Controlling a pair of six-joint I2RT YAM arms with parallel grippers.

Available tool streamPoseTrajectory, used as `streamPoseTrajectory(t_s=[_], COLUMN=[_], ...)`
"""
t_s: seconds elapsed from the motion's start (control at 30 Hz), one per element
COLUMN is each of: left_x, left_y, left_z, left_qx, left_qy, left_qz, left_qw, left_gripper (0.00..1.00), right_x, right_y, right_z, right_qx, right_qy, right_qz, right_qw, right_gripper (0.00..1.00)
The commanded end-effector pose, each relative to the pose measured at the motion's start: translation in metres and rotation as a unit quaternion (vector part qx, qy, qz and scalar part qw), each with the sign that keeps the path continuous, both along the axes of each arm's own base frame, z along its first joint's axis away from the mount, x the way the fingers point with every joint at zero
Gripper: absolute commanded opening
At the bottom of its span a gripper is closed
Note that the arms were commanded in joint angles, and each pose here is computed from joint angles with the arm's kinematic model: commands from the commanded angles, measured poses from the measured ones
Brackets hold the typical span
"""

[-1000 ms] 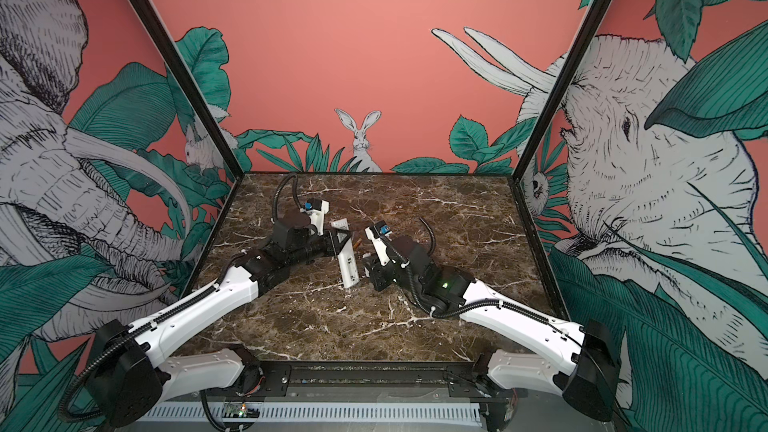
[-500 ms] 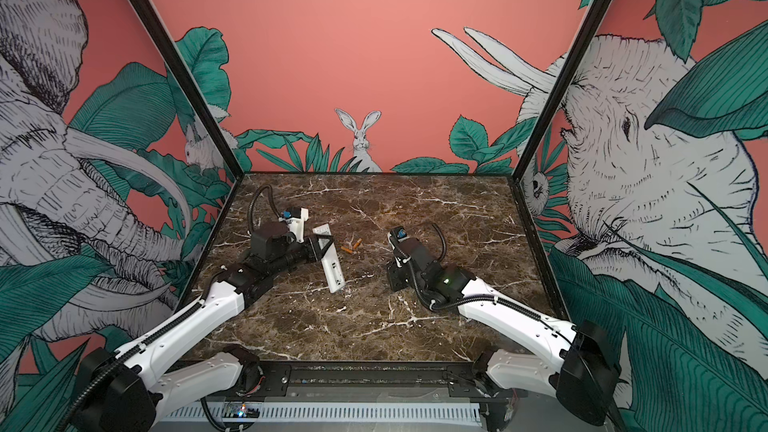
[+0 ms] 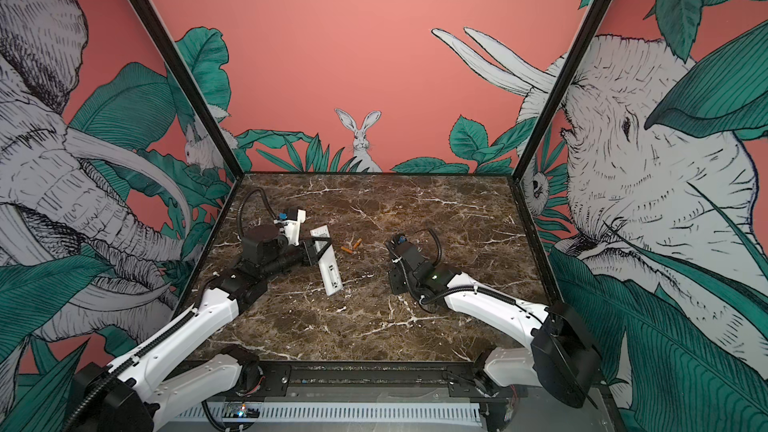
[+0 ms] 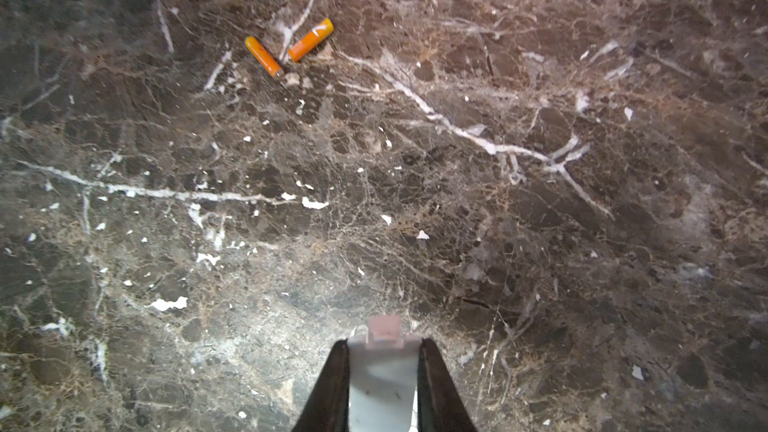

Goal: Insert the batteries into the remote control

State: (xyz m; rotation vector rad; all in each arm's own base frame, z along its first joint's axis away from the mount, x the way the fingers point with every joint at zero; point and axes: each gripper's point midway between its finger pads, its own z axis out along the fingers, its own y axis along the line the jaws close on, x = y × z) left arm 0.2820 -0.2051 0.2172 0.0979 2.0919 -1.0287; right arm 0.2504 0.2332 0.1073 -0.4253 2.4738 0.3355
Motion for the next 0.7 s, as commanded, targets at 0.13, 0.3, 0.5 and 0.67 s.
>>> streamPoseTrajectory(t_s=[0.13,0.3,0.5,0.67], left_x=[-0.004,-0.005,-0.005,-0.004], left_y=[0.005,0.008,0.01,0.01], left_z=[0.002,0.001,0.0,0.0], left_qx=[-0.011,-0.013,-0.016,-0.017], left_qy=[-0.011,-0.009,-0.008,-0.006], left_qz=[-0.001,0.002,0.004,0.005], left_qw=[1.0,1.0,1.0,1.0], left_gripper=[0.0,0.0,0.0,0.0], right_x=[0.007,0.007,0.007,0.007], right_y=[-0.005,-0.006,-0.007,-0.01], right_z=[-0.011,-0.021,-0.029,-0.034], right_qx=[0.003,-0.002,-0.007,-0.013], right_qy=[0.0,0.008,0.013,0.017], right_qz=[-0.028,-0.033,-0.036,-0.039], right_qw=[1.0,0.999,0.999,0.999], right_gripper=[0.1,0.1,0.1,0.11])
